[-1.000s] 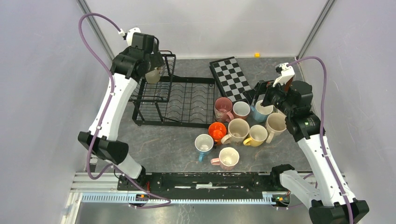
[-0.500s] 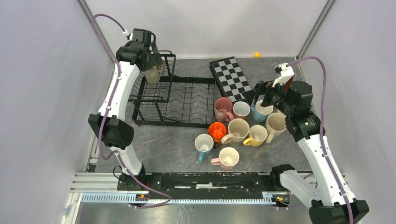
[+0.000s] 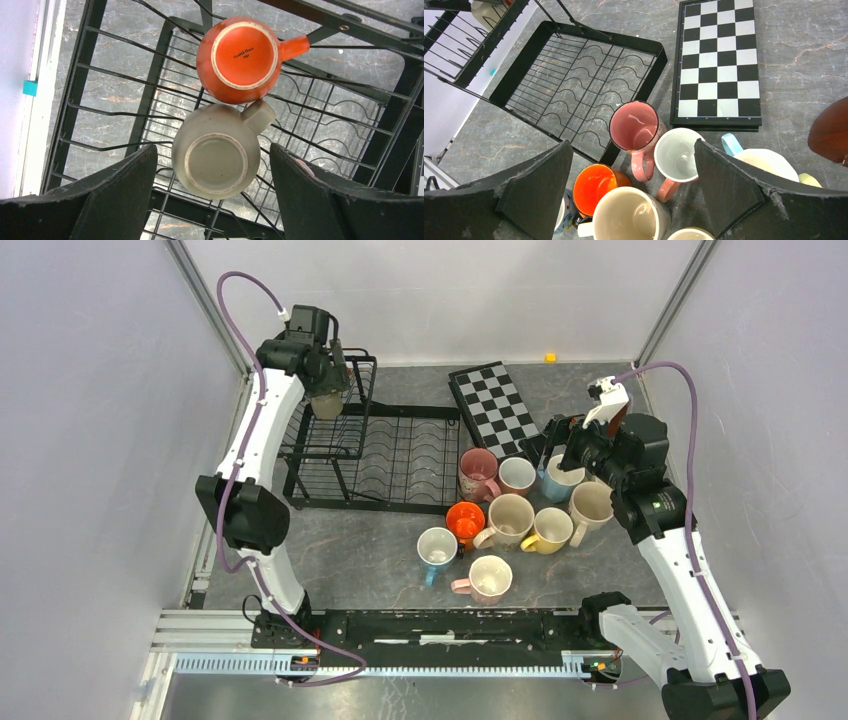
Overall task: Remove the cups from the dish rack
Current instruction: Unload the cup from the dish rack.
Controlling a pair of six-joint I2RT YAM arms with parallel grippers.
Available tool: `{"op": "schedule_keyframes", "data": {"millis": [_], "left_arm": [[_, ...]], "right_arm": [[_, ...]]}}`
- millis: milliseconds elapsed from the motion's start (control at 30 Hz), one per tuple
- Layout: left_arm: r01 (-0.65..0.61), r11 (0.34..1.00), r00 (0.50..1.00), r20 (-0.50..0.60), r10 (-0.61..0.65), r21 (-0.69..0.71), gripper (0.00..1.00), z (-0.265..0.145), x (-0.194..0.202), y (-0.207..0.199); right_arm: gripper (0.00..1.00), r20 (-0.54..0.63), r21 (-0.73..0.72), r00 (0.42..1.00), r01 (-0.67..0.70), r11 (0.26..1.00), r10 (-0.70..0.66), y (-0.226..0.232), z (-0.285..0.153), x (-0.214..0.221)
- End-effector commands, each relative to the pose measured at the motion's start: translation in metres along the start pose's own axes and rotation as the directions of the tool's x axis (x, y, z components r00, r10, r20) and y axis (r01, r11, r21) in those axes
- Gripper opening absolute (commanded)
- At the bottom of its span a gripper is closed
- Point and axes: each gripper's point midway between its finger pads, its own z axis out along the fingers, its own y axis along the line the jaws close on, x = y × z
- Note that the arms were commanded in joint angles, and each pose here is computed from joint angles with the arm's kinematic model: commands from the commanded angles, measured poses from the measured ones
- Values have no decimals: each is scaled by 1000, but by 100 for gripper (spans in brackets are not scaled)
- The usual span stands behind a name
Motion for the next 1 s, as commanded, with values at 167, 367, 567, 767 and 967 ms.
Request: {"op": "schedule_keyframes", "data": {"millis": [167, 367, 567, 767, 967], "left_arm": [[-67, 997, 998, -18, 68, 22, 81, 14, 4, -2], [-64, 998, 997, -37, 65, 20, 78, 21, 10, -4], [-52, 999, 998, -26, 52, 17, 74, 21, 10, -3], [-44, 999, 999, 4, 44, 22, 48, 11, 1, -2], [-27, 999, 998, 58, 25, 46, 22, -11, -14, -1]], "right_arm": [[98, 58, -21, 998, 38, 999, -36, 9, -9, -22], [98, 55, -21, 998, 37, 999, -36, 9, -9, -21], [98, 52, -22, 998, 33, 999, -32, 8, -8, -18], [98, 56, -25, 998, 35, 999, -34, 9, -9, -20], [98, 55, -34, 998, 34, 999, -32, 10, -8, -21]]}}
